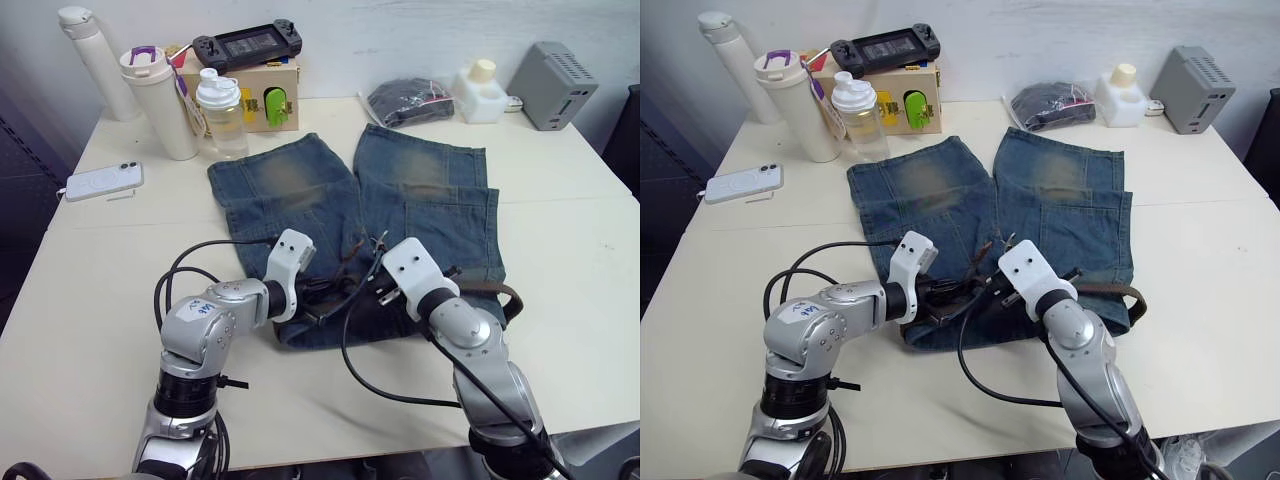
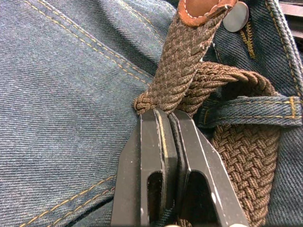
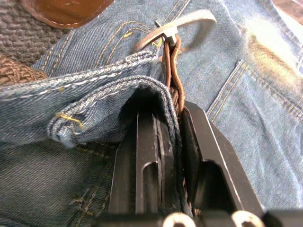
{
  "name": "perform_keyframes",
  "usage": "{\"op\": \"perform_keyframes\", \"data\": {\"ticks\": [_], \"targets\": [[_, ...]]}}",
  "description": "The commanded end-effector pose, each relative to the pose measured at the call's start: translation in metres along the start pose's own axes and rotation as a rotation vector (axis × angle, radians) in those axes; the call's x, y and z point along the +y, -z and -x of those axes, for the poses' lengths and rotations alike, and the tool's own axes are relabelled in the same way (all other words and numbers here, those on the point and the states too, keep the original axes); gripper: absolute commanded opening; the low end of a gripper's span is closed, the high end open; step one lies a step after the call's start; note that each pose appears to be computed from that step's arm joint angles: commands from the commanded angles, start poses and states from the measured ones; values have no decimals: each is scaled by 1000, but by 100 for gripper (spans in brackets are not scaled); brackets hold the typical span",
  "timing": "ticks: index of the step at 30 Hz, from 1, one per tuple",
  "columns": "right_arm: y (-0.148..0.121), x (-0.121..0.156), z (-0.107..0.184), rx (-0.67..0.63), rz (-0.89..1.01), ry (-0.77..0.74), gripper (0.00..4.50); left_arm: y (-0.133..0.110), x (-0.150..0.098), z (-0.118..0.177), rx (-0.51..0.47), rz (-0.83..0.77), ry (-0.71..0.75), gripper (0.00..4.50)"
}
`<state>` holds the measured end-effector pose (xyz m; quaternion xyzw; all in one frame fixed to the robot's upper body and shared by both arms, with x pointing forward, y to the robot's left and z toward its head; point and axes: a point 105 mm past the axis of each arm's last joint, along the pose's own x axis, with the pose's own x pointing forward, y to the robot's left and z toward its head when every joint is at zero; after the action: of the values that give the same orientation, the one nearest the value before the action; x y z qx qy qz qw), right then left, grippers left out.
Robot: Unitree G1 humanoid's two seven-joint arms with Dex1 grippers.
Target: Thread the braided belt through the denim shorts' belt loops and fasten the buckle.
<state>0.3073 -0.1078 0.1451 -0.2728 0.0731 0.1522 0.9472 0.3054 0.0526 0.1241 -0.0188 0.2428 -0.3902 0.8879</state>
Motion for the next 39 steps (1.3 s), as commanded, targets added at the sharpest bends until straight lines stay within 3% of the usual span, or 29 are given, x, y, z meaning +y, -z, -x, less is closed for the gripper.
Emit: {"op": "perform_keyframes", "data": {"ticks": [1, 11, 20, 39], "targets": [[-6, -14, 3, -21, -10, 68, 1, 4, -9, 2, 11, -2, 48, 0], [-14, -14, 1, -56, 31, 55, 1, 15, -11, 11, 72, -194, 112, 0], [-33, 2, 8, -177, 160, -20, 1, 15, -8, 4, 84, -226, 106, 0], [-36, 11, 15, -220, 254, -68, 1, 13, 6, 0, 82, -173, 65, 0]]}}
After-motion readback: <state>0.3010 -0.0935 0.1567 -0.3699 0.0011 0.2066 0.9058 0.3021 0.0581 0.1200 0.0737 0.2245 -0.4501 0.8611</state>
